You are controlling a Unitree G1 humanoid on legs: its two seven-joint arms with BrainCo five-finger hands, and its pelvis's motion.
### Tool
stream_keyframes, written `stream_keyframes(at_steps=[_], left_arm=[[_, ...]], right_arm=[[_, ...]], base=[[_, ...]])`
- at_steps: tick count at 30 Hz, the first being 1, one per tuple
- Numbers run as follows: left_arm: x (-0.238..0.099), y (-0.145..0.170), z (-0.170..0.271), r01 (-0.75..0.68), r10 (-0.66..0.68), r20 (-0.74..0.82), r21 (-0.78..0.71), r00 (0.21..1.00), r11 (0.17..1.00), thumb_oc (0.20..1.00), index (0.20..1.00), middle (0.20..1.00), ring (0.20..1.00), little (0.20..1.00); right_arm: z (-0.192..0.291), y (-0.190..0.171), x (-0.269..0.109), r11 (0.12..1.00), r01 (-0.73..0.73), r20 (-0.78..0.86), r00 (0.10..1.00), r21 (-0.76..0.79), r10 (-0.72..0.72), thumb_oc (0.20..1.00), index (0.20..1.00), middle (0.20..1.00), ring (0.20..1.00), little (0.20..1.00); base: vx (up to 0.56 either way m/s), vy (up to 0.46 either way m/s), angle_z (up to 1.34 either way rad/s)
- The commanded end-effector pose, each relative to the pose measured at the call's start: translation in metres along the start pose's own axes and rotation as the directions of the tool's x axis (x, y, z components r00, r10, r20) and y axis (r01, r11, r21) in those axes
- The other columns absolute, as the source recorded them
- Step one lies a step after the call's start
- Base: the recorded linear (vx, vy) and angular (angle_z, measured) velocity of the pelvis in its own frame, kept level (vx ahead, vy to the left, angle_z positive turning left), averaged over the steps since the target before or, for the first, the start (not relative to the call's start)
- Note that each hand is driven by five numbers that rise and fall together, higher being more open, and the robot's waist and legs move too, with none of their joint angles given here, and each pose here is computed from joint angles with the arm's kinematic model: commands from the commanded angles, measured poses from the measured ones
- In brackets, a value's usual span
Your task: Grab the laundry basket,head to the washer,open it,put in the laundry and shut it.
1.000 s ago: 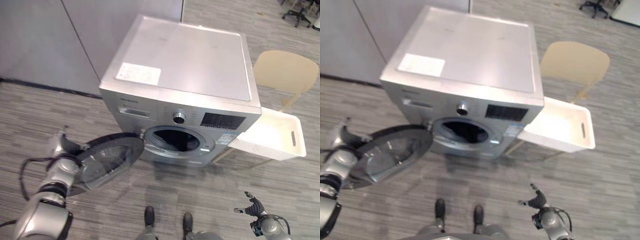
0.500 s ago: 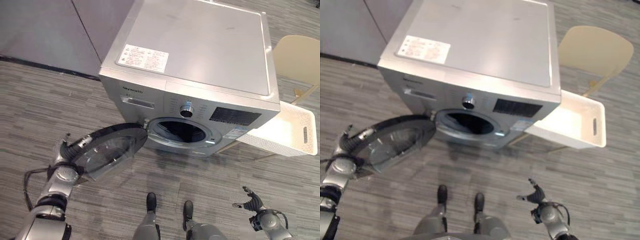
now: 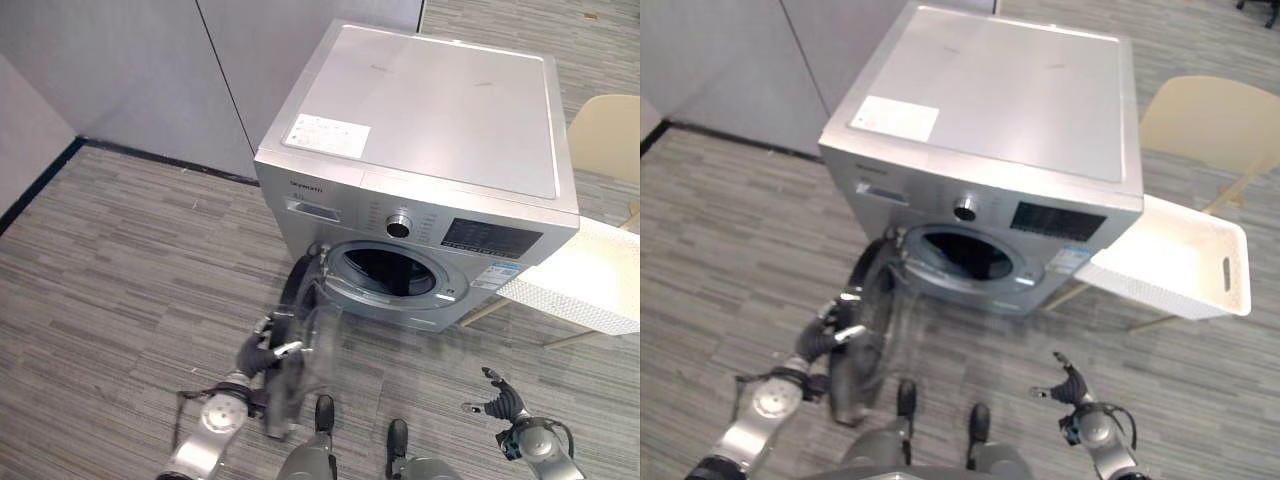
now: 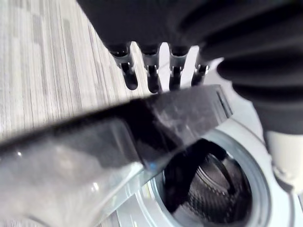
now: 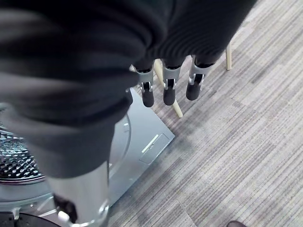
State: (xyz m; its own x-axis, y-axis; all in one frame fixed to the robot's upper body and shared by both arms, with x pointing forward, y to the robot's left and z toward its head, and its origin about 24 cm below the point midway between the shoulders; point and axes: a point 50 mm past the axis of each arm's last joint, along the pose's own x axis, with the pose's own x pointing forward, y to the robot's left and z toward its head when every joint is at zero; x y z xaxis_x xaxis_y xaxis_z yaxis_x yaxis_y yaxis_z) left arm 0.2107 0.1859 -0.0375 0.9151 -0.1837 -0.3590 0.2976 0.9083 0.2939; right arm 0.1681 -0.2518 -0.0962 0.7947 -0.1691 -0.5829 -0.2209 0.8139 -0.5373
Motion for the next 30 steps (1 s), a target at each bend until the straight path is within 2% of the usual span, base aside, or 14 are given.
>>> stream_keyframes(at_steps=[1,5,9,10,12,15,16,19,22,24,26,27,29,30], left_arm=[[0.025,-0.027,0.036,0.112,-0.110,0.148,-0.001,0.983,0.994,1.000,1.000,1.000,1.000,1.000],[0.066,-0.039,0.073,0.038,-0.049,0.199,0.058,0.979,0.998,1.000,1.000,1.000,1.000,1.000],[0.092,-0.028,0.096,-0.078,0.044,0.210,0.158,0.977,0.984,1.000,1.000,1.000,1.000,1.000],[0.100,-0.018,0.108,-0.131,0.085,0.226,0.200,0.970,0.971,1.000,1.000,1.000,1.000,1.000],[0.119,0.035,0.139,-0.292,0.222,0.237,0.324,0.946,0.900,1.000,1.000,1.000,1.000,1.000],[0.113,0.123,0.193,-0.502,0.405,0.302,0.420,0.863,0.756,1.000,1.000,1.000,1.000,1.000],[0.113,0.123,0.193,-0.502,0.405,0.302,0.420,0.863,0.756,1.000,1.000,1.000,1.000,1.000],[0.093,0.169,0.230,-0.627,0.489,0.396,0.429,0.777,0.650,1.000,1.000,1.000,1.000,1.000],[0.090,0.168,0.225,-0.650,0.492,0.431,0.413,0.756,0.637,1.000,1.000,1.000,1.000,1.000],[0.091,0.154,0.216,-0.632,0.464,0.448,0.376,0.764,0.678,1.000,1.000,1.000,1.000,1.000],[0.092,0.120,0.186,-0.559,0.406,0.442,0.300,0.800,0.773,1.000,1.000,1.000,1.000,1.000],[0.092,0.120,0.186,-0.559,0.406,0.442,0.300,0.800,0.773,1.000,1.000,1.000,1.000,1.000],[0.081,0.073,0.116,-0.417,0.352,0.320,0.162,0.880,0.894,1.000,1.000,1.000,1.000,1.000],[0.080,0.073,0.116,-0.417,0.352,0.319,0.162,0.880,0.894,1.000,1.000,1.000,1.000,1.000]], right_arm=[[0.013,-0.011,0.004,0.999,0.040,0.061,0.997,-0.024,-0.038,1.000,1.000,1.000,1.000,1.000],[0.023,-0.011,0.009,0.998,0.059,0.081,0.995,-0.037,-0.056,1.000,1.000,1.000,1.000,1.000],[0.029,-0.009,0.010,0.997,0.065,0.101,0.993,-0.035,-0.061,1.000,1.000,1.000,1.000,1.000],[0.033,-0.010,0.012,0.997,0.069,0.112,0.992,-0.028,-0.066,1.000,1.000,1.000,1.000,1.000],[0.037,-0.011,0.013,0.997,0.075,0.136,0.988,-0.035,-0.069,1.000,1.000,1.000,1.000,1.000],[0.048,-0.015,0.014,0.997,0.077,0.195,0.978,-0.020,-0.072,1.000,1.000,1.000,1.000,1.000],[0.048,-0.015,0.014,0.997,0.077,0.195,0.978,-0.020,-0.072,1.000,1.000,1.000,1.000,1.000],[0.056,-0.019,0.012,0.996,0.089,0.246,0.965,0.009,-0.088,1.000,1.000,1.000,1.000,1.000],[0.050,-0.015,0.009,0.997,0.078,0.238,0.968,0.007,-0.078,1.000,1.000,1.000,1.000,1.000],[0.043,-0.012,0.008,0.997,0.076,0.211,0.974,0.015,-0.078,1.000,1.000,1.000,1.000,1.000],[0.032,-0.008,0.005,0.997,0.076,0.166,0.983,0.029,-0.080,1.000,1.000,1.000,1.000,1.000],[0.032,-0.008,0.005,0.997,0.076,0.166,0.983,0.029,-0.080,1.000,1.000,1.000,1.000,1.000],[0.016,-0.001,0.003,0.996,0.080,0.082,0.993,0.032,-0.082,1.000,1.000,1.000,1.000,1.000],[0.016,-0.001,0.003,0.996,0.080,0.082,0.993,0.032,-0.082,1.000,1.000,1.000,1.000,1.000]], base=[[-0.10,-0.004,-0.19],[-0.13,-0.009,-0.59],[-0.09,-0.047,-0.55],[-0.08,-0.024,-0.51],[-0.10,-0.030,-0.39],[-0.06,-0.012,-0.34],[-0.03,-0.012,-0.40],[-0.01,-0.015,-0.28],[0.03,-0.020,0.06],[0.05,-0.028,0.18],[0.08,-0.027,0.40],[0.11,-0.037,0.39],[0.16,-0.029,0.33],[0.10,-0.010,0.23]])
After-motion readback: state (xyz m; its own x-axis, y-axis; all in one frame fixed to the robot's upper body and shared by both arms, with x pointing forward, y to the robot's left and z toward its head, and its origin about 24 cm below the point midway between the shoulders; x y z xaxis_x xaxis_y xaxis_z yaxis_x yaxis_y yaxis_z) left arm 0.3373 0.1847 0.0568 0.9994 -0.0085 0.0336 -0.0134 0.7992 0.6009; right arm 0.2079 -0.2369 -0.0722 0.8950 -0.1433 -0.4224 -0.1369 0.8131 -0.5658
